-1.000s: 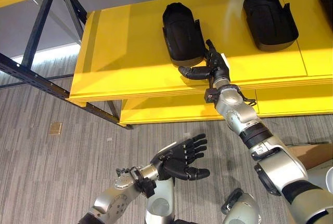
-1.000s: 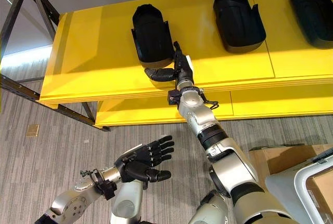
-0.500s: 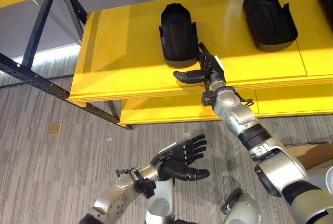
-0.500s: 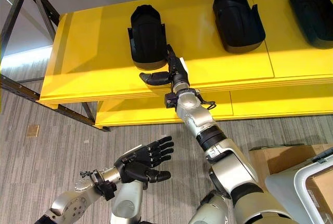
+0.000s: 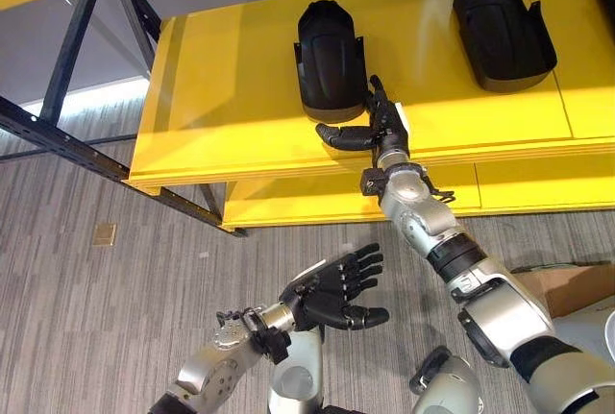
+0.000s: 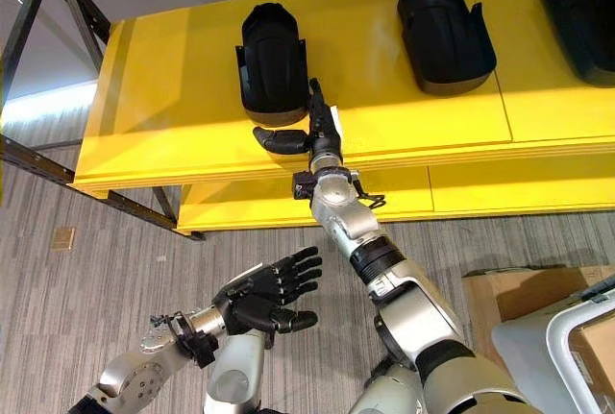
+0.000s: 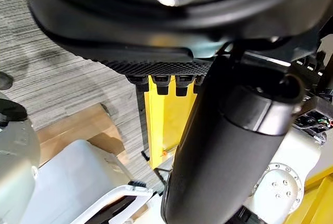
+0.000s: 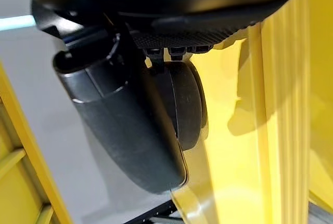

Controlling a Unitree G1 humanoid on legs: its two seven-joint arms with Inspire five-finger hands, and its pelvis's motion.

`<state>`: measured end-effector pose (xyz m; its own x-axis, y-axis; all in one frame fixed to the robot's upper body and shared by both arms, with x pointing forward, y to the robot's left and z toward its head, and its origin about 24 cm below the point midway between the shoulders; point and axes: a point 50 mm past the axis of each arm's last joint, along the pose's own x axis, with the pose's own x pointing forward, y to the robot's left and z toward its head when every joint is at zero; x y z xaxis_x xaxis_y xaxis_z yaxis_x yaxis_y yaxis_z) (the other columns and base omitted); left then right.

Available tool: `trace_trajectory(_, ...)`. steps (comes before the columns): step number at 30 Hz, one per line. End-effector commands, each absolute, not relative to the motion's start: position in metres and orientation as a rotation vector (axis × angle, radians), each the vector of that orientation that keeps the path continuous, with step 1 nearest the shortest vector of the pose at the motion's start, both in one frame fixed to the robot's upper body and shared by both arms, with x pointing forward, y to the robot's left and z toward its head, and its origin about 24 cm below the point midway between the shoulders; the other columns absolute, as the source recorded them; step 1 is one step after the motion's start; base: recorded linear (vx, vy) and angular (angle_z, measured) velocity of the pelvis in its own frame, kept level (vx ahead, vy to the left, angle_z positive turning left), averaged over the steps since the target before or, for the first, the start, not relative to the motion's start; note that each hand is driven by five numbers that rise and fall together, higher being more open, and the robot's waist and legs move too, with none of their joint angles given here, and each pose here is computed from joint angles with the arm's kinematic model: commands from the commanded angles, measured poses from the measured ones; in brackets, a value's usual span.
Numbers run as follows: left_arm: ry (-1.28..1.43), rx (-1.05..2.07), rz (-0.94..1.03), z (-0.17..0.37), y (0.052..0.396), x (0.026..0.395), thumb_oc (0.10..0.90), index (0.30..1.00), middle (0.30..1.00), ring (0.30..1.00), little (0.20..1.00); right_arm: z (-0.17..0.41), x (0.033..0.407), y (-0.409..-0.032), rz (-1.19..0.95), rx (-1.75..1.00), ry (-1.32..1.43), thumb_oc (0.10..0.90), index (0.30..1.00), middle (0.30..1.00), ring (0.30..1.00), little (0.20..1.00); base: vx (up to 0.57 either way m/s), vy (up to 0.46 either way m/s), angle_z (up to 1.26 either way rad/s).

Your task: Move parts from the plastic box to the shelf.

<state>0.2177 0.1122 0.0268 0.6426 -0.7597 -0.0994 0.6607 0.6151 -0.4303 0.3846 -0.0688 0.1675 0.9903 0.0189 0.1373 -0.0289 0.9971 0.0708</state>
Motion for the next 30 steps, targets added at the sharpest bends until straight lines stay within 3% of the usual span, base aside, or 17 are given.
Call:
trace_trajectory(1,0.053,-0.427,-0.933,0.072,0.091,0.223,0.9,1.0,1.0,1.0,1.0,0.161,0.381,-0.059,-0.052,0.157,-0.133,0.9,1.0,1.0,1.0,1.0,0.0,0.0,0.0)
trace_trajectory(14,0.016,-0.47,-0.887,0.078,0.085,0.227,0.9,1.0,1.0,1.0,1.0,0.228,0.344,-0.054,-0.078,0.07,-0.66,0.9,1.0,1.0,1.0,1.0,-0.02,0.034,-0.08)
trace_trajectory(30,0.006,-0.505,-0.872,0.074,0.091,0.223,0.9,1.0,1.0,1.0,1.0,0.262,0.308,-0.057,-0.007,0.009,-0.982,0.9,1.0,1.0,1.0,1.0,0.01,0.02,-0.03)
